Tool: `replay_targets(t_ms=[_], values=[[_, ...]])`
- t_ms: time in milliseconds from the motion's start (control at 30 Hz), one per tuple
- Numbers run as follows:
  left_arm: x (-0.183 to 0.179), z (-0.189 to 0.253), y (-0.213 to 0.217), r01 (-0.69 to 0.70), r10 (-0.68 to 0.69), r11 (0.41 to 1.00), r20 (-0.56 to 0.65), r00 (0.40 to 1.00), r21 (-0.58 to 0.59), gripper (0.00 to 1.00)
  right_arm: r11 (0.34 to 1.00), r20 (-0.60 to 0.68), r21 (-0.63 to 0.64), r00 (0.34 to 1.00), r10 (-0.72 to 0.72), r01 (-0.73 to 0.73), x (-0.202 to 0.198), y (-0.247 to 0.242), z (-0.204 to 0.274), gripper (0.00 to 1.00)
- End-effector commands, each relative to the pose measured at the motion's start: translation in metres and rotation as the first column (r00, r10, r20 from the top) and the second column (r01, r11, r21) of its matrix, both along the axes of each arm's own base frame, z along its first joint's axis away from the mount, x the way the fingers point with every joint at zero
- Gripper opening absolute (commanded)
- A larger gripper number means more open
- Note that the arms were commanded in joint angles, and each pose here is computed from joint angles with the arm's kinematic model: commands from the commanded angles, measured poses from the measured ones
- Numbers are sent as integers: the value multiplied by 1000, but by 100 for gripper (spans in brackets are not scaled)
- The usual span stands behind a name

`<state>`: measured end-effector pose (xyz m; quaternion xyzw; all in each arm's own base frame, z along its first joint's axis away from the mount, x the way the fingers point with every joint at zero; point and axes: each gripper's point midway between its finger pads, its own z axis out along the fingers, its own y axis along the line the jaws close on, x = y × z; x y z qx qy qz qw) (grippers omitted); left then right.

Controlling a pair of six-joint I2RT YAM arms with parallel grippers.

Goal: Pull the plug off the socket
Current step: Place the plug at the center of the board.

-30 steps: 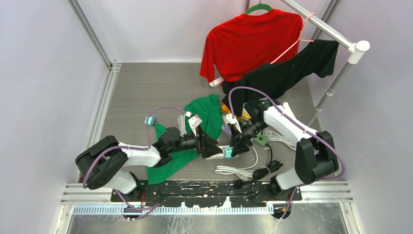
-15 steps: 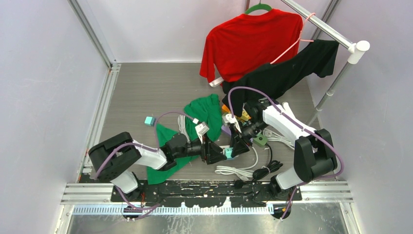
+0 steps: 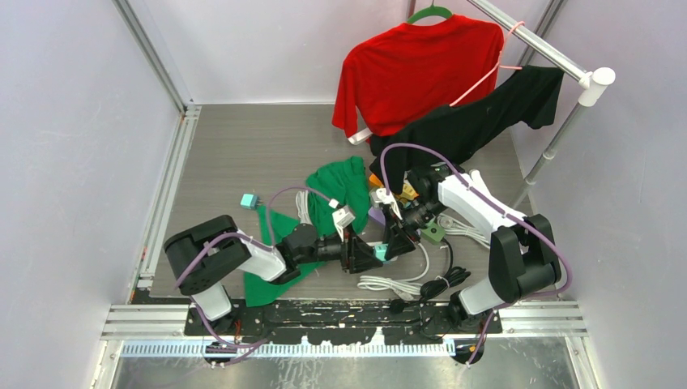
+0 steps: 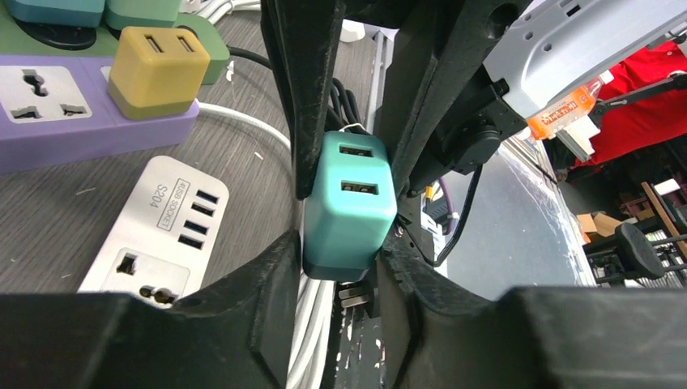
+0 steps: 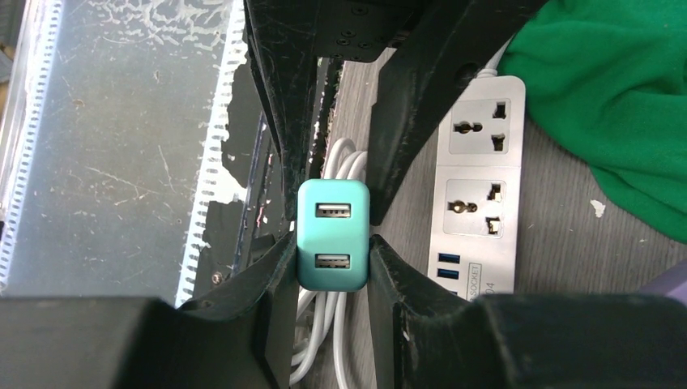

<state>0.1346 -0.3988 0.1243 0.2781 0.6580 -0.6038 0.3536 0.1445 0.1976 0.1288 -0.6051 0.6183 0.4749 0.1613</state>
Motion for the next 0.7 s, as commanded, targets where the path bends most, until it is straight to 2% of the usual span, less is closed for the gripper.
replay_targets(t_ms=[0,100,200,333,533,667], values=[[3,27,-10,14,-8,996,66,998,-90,36,998,9,55,1000,-8,7,3,8,15,9],[1,28,-11,27,-21,995,68,997,-92,24,999,12,53,1000,-8,7,3,7,15,10],[0,28,-13,42,-36,995,67,997,-92,1,999,13,53,1000,-9,8,3,7,15,11],[0,25,-12,40,-34,996,67,997,-85,0,999,17,52,1000,-8,7,3,7,14,21],[5,20,-4,-10,16,997,81,997,-72,0,999,38,48,999,-5,4,3,5,13,51],[9,15,2,-48,52,997,73,996,-53,0,999,71,45,997,-6,3,5,4,11,62]])
